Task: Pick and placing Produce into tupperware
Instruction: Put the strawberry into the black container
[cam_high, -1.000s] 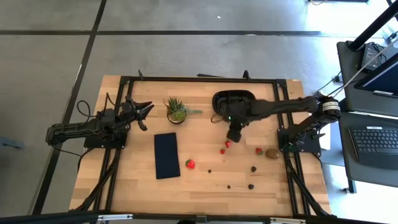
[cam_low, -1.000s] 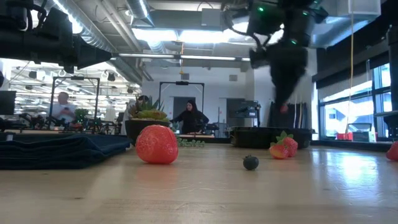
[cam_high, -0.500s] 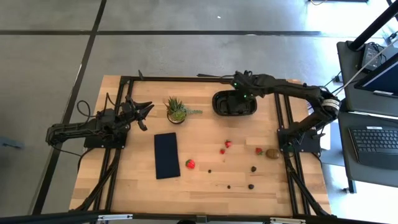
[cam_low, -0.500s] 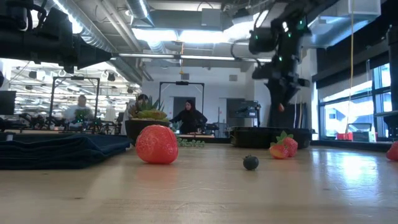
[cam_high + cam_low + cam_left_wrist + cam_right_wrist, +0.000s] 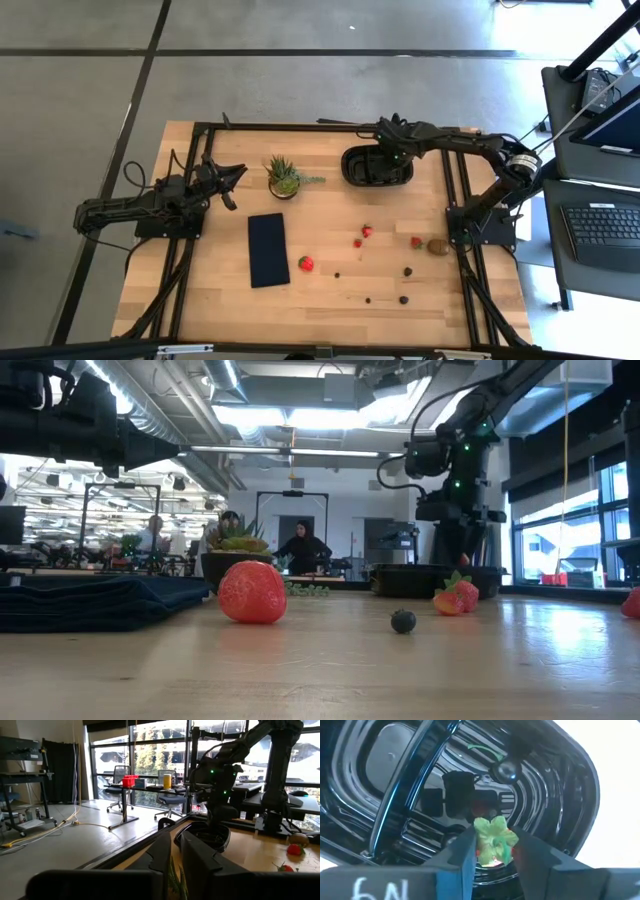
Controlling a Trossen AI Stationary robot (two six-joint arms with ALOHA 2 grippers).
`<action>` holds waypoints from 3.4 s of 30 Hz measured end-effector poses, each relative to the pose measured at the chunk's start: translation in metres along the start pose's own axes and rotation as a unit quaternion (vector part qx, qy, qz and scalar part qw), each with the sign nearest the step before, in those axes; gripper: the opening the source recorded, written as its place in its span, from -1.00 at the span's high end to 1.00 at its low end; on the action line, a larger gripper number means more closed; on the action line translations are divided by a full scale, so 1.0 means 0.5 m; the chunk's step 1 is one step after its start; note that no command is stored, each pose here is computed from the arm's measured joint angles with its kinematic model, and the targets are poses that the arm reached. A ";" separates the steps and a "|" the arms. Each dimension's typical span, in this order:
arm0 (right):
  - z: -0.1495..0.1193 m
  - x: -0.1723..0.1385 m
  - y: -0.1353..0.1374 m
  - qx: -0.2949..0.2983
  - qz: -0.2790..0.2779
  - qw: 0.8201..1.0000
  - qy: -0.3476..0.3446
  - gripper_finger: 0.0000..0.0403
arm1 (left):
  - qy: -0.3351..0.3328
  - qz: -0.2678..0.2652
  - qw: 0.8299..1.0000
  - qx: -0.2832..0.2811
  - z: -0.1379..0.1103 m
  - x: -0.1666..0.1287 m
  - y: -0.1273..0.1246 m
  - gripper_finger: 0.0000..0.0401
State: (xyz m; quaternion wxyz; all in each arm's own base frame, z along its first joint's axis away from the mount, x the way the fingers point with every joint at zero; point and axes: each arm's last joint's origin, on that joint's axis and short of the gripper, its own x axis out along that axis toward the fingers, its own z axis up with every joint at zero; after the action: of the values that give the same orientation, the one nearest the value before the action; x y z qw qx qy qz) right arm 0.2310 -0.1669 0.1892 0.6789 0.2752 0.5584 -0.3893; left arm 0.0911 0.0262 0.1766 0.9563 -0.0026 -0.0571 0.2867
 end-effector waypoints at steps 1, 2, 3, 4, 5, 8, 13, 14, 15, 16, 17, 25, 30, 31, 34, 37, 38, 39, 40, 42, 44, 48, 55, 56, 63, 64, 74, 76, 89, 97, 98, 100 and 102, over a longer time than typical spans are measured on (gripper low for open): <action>0.000 0.000 0.000 0.000 0.000 1.000 0.000 0.36 | 0.000 0.000 1.000 0.000 0.000 0.000 0.000 0.83; 0.000 0.000 0.000 0.001 0.000 1.000 0.000 0.35 | 0.000 0.000 1.000 0.000 0.000 0.000 0.000 0.83; 0.000 0.000 0.000 0.002 0.000 1.000 0.000 0.33 | 0.000 0.000 1.000 0.000 0.000 0.000 0.000 0.84; 0.000 0.000 0.000 0.002 0.001 1.000 -0.001 0.32 | 0.000 0.000 1.000 0.000 0.000 0.000 0.000 0.84; 0.001 0.000 0.000 0.000 0.001 1.000 -0.002 0.31 | 0.000 0.000 1.000 0.000 0.000 0.000 0.000 0.85; 0.002 0.000 0.001 -0.007 0.002 1.000 -0.004 0.25 | 0.000 0.000 1.000 0.000 0.000 0.000 0.000 0.86; 0.002 0.000 0.001 -0.012 0.002 1.000 -0.004 0.05 | 0.000 0.000 1.000 0.000 0.000 0.000 0.000 0.84; 0.002 0.000 0.001 -0.012 0.002 1.000 -0.004 0.00 | 0.000 0.000 1.000 0.000 0.000 0.000 0.000 0.82; 0.002 0.000 0.001 -0.012 0.002 1.000 -0.004 -0.06 | 0.000 0.000 1.000 0.000 0.000 0.000 0.000 0.81; 0.002 0.000 0.001 -0.012 0.002 1.000 -0.004 -0.12 | 0.000 0.000 1.000 0.000 0.000 0.000 0.000 0.80; 0.002 -0.002 0.001 -0.012 0.001 1.000 -0.002 -0.18 | 0.000 0.000 1.000 0.000 0.000 0.000 0.000 0.79; -0.008 -0.064 0.029 -0.027 -0.004 0.998 0.060 -0.39 | 0.000 0.000 1.000 0.000 0.000 0.000 0.000 0.69; -0.049 -0.082 0.059 -0.059 -0.024 0.991 0.119 -0.39 | 0.000 0.000 1.000 0.000 0.000 0.000 0.000 0.64; -0.059 -0.084 0.066 -0.058 -0.030 0.989 0.130 -0.39 | 0.000 0.000 1.000 0.000 0.000 0.000 0.000 0.63; -0.097 -0.091 0.086 -0.068 -0.049 0.981 0.176 -0.39 | 0.000 0.000 1.000 0.000 0.000 0.000 0.000 0.61; -0.134 -0.096 0.112 -0.104 -0.056 0.972 0.201 -0.39 | 0.000 0.000 1.000 0.000 0.000 0.000 0.000 0.59; -0.146 -0.099 0.122 -0.120 -0.057 0.969 0.207 -0.39 | 0.000 0.000 1.000 0.000 0.000 0.000 0.000 0.58; -0.158 -0.099 0.132 -0.135 -0.056 0.967 0.209 -0.39 | 0.000 0.000 1.000 0.000 0.000 0.000 0.000 0.57; -0.170 -0.100 0.142 -0.151 -0.056 0.965 0.208 -0.39 | 0.000 0.000 1.000 0.000 0.000 0.000 0.000 0.57; -0.194 -0.100 0.161 -0.180 -0.055 0.960 0.206 -0.39 | 0.000 0.000 1.000 0.000 0.000 0.000 0.000 0.56; -0.218 -0.099 0.177 -0.203 -0.050 0.955 0.209 -0.39 | 0.000 0.000 1.000 0.000 0.000 0.000 0.000 0.55; -0.262 -0.093 0.201 -0.202 -0.038 0.953 0.223 -0.39 | 0.000 0.000 1.000 0.000 0.000 0.000 0.000 0.53; -0.323 -0.069 0.218 -0.187 -0.033 0.953 0.235 -0.39 | 0.000 0.000 1.000 0.000 0.000 0.000 0.000 0.51; -0.330 -0.063 0.218 -0.192 -0.032 0.953 0.234 -0.39 | 0.000 0.000 1.000 0.000 0.000 0.000 0.000 0.51; -0.363 -0.027 0.215 -0.199 -0.018 0.952 0.234 -0.39 | 0.000 0.000 1.000 0.000 0.000 0.000 0.000 0.57; -0.365 -0.023 0.213 -0.198 -0.018 0.952 0.234 -0.39 | 0.000 0.000 1.000 0.000 0.000 0.000 0.000 0.58; -0.382 0.022 0.208 -0.191 0.036 0.954 0.229 -0.39 | 0.000 0.000 1.000 -0.001 0.000 0.000 0.000 0.68; -0.383 0.024 0.207 -0.188 0.036 0.954 0.230 -0.39 | 0.000 0.000 1.000 -0.001 0.000 0.000 0.000 0.70; -0.385 0.024 0.202 -0.193 0.027 0.952 0.236 -0.39 | 0.000 0.000 1.000 -0.001 0.000 0.000 0.000 0.81; -0.387 0.024 0.199 -0.193 0.020 0.950 0.243 -0.39 | 0.000 0.000 1.000 0.000 0.000 0.000 0.000 0.86; -0.387 0.023 0.199 -0.193 0.020 0.950 0.244 -0.39 | 0.000 0.000 1.000 -0.001 0.000 0.000 0.000 0.87; -0.387 0.023 0.198 -0.193 0.019 0.950 0.245 -0.39 | 0.000 0.000 1.000 0.000 0.000 0.000 0.000 0.88; -0.387 0.023 0.198 -0.194 0.020 0.950 0.245 -0.37 | 0.000 0.000 1.000 -0.001 0.000 0.000 0.000 0.89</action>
State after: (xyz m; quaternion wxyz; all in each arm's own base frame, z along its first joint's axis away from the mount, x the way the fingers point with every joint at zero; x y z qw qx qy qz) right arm 0.2094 0.0412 0.1282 0.5687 0.2363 0.7669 -0.1804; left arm 0.0911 0.0262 0.1767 0.9563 -0.0031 -0.0576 0.2866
